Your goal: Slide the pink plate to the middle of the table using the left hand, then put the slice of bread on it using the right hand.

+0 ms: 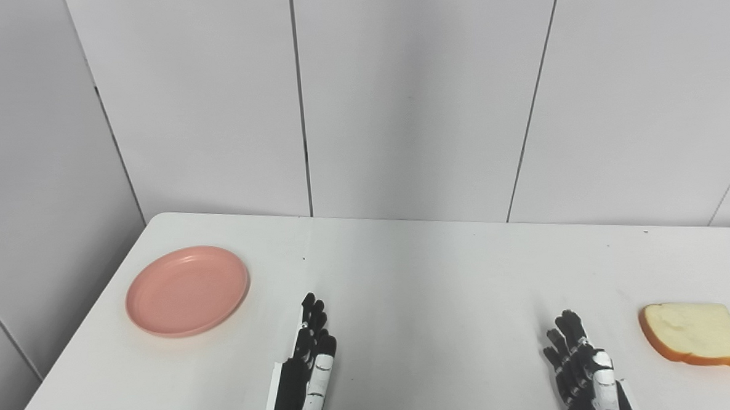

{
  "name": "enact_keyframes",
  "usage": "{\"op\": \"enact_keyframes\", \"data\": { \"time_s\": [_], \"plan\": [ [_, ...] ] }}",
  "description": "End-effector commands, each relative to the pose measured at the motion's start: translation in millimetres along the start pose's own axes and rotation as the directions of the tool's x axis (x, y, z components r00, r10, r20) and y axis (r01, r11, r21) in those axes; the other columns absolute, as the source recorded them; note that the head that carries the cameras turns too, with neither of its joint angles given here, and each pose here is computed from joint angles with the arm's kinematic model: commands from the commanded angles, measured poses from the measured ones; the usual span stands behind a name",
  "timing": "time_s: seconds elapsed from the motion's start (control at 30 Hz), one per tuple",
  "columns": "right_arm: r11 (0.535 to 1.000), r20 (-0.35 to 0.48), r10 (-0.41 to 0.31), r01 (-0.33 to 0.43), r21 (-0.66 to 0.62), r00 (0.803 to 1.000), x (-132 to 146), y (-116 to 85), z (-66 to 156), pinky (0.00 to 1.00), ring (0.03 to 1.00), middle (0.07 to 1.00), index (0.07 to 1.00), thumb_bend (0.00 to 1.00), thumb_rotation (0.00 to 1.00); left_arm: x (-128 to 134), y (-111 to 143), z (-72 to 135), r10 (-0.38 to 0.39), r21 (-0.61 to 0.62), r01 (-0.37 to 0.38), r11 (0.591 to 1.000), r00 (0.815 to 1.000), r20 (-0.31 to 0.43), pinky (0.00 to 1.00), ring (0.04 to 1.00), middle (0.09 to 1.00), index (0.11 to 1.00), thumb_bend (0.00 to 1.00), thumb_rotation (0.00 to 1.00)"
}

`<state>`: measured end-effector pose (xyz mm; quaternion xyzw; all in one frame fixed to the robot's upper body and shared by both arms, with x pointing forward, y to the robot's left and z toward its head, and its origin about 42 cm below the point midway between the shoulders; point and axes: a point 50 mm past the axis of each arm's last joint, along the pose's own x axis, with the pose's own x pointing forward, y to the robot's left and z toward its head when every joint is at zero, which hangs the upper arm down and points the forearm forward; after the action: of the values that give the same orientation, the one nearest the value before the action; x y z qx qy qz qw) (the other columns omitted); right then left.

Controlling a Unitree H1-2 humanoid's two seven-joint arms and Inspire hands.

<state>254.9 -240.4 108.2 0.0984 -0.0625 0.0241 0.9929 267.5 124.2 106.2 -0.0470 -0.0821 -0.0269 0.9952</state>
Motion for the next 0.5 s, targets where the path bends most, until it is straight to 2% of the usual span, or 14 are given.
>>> {"op": "enact_keyframes", "data": {
  "time_s": [0.0, 0.3, 0.4, 0.47],
  "plan": [
    [0.998, -0.203, -0.056, 0.061, 0.015, 0.978, -33, -21, -57, 1.00, 1.000, 1.000, 0.986, 0.63, 1.00, -12, -10, -29, 0.001, -0.018, -0.002, 1.000, 0.997, -0.076, 1.00, 1.000, 1.000, 1.000, 0.68, 0.87],
    [0.999, -0.203, -0.049, 0.051, 0.009, 0.978, -33, -17, -57, 1.00, 1.000, 1.000, 0.992, 0.63, 1.00, -10, -5, -25, 0.007, -0.028, -0.009, 1.000, 0.999, -0.040, 1.00, 0.994, 1.000, 1.000, 0.66, 0.85],
    [0.998, -0.204, -0.049, 0.055, 0.024, 0.978, -34, -14, -55, 1.00, 1.000, 1.000, 0.993, 0.63, 1.00, -5, 0, -15, 0.010, -0.027, -0.010, 1.000, 1.000, 0.006, 1.00, 0.978, 0.999, 1.000, 0.65, 0.85],
    [0.997, -0.202, -0.054, 0.063, 0.041, 0.978, -36, -12, -53, 1.00, 1.000, 1.000, 0.981, 0.63, 1.00, 1, 4, -3, 0.023, -0.061, -0.021, 0.998, 0.999, 0.036, 0.99, 0.971, 0.993, 1.000, 0.67, 0.83]
  ]
}}
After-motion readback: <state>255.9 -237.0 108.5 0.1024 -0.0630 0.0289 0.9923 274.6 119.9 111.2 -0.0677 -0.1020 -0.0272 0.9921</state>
